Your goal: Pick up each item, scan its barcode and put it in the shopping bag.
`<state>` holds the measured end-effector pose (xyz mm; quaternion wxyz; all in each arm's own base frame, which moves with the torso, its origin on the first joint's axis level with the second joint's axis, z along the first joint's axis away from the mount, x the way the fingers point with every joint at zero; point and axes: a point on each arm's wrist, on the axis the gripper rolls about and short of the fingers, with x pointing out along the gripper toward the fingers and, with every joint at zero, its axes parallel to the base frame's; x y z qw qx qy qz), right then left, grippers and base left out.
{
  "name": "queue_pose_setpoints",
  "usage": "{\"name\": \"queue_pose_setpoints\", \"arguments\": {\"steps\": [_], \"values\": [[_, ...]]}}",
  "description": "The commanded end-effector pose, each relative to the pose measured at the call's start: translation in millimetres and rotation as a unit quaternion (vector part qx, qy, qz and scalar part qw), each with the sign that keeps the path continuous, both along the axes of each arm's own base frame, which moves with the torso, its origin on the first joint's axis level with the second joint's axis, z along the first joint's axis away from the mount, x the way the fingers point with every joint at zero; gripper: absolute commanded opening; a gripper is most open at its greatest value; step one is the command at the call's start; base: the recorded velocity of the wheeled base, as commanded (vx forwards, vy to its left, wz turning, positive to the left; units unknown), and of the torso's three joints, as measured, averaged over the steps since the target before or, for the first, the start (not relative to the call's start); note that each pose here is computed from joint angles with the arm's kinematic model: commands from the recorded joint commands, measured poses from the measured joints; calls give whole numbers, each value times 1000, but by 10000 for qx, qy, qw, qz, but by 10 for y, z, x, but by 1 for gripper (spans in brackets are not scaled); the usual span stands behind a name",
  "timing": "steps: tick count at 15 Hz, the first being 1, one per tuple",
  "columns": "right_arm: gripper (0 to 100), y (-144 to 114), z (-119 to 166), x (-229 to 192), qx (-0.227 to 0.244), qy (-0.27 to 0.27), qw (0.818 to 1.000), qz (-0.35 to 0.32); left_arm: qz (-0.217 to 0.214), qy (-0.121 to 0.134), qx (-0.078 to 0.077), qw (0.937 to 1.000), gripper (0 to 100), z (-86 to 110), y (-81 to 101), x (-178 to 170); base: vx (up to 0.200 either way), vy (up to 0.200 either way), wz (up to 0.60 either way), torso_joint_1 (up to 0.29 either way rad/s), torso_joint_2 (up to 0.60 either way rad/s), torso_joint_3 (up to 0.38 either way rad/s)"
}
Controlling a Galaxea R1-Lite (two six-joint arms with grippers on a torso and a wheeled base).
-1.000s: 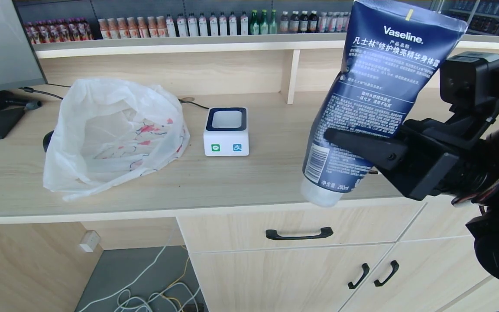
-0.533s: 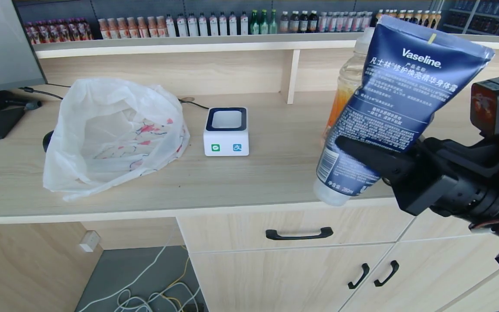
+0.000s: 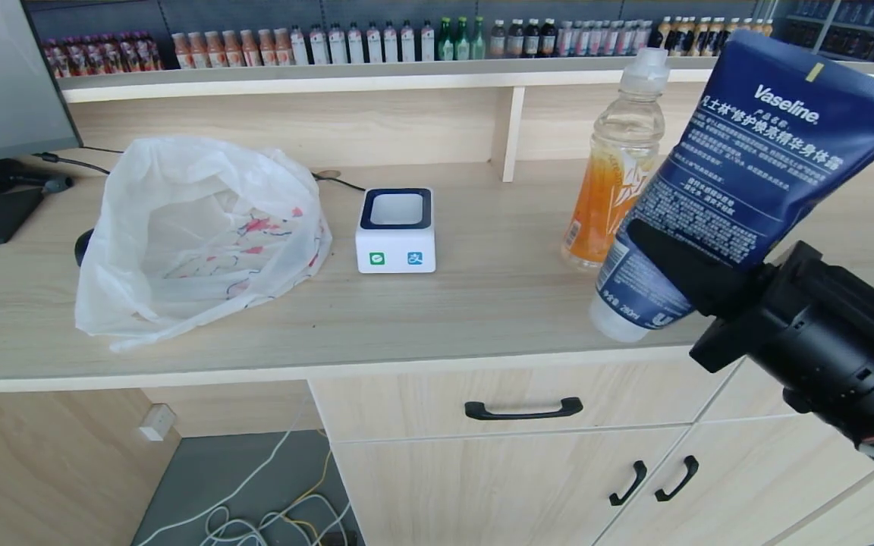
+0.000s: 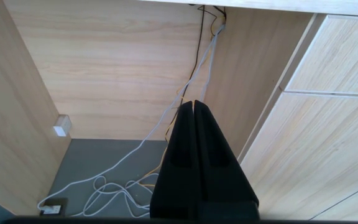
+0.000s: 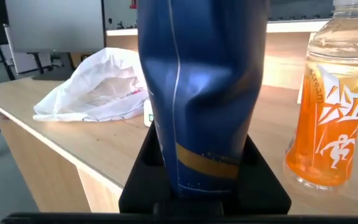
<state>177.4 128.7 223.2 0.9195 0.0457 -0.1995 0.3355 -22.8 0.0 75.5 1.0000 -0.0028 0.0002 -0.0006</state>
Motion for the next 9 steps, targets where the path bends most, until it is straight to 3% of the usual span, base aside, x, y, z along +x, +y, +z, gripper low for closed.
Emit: {"name": "queue_pose_setpoints", "arguments": {"steps": [1,5,9], "values": [[0,268,-30,-225,-70,65,9997,-203,-1,-2,-3,10000,0,0,0,0,0,0,0,0,0,0],[0,302,-20,-247,76,279,9884,-1493,-1,-2,-3,10000,0,0,0,0,0,0,0,0,0,0],[0,278,4,-254,30,222,9834,-1799,-1,-2,35,10000,0,0,0,0,0,0,0,0,0,0]]}}
